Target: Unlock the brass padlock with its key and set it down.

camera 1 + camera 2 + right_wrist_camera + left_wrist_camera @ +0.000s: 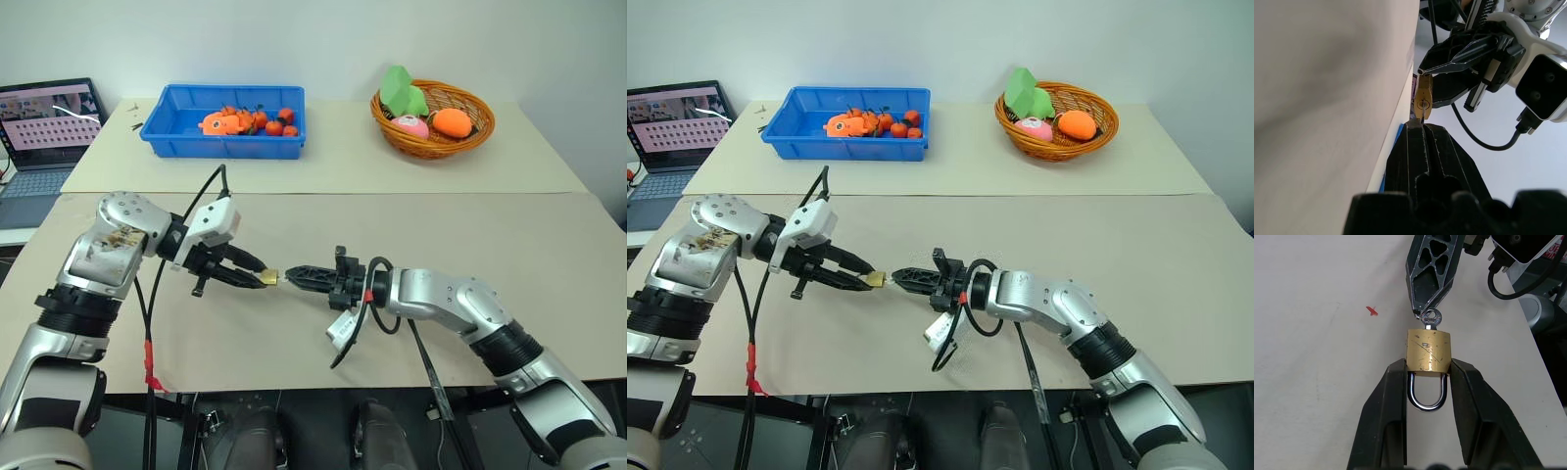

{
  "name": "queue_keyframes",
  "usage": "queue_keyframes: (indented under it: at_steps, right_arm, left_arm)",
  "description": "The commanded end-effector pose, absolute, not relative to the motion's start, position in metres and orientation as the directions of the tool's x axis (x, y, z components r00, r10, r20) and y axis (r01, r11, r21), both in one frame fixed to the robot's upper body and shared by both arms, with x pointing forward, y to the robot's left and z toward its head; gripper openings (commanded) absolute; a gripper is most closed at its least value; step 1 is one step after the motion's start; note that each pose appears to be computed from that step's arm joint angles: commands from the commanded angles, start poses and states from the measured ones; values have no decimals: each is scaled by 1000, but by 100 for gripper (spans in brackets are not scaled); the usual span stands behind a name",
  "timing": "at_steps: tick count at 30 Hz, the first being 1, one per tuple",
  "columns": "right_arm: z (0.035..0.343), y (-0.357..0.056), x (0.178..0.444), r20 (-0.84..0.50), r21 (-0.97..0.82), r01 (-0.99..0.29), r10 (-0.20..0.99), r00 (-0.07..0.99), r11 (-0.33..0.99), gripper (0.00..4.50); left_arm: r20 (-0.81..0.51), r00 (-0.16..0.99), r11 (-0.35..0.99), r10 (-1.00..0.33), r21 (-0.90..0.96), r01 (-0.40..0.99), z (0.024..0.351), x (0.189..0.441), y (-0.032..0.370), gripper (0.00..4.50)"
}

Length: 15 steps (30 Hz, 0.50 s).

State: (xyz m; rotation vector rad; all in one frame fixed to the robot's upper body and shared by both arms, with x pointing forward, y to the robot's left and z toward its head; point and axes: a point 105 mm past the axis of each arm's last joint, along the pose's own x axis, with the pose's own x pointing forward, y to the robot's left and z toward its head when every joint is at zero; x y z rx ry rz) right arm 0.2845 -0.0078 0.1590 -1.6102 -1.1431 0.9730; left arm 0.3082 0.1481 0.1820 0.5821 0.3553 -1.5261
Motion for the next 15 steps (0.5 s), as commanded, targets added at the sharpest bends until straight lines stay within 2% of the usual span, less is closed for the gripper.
queue_keyframes:
  at_steps: [1,15]
  right_arm:
    - [160,-7,281,-114,-977,149,962,249,-155,8]
    - [167,-4,287,-138,-969,-236,951,277,-72,8]
  left_arm:
    - [-549,58,-55,-834,187,981,197,310,147,77]
    - [-549,68,-43,-833,187,981,196,310,148,77]
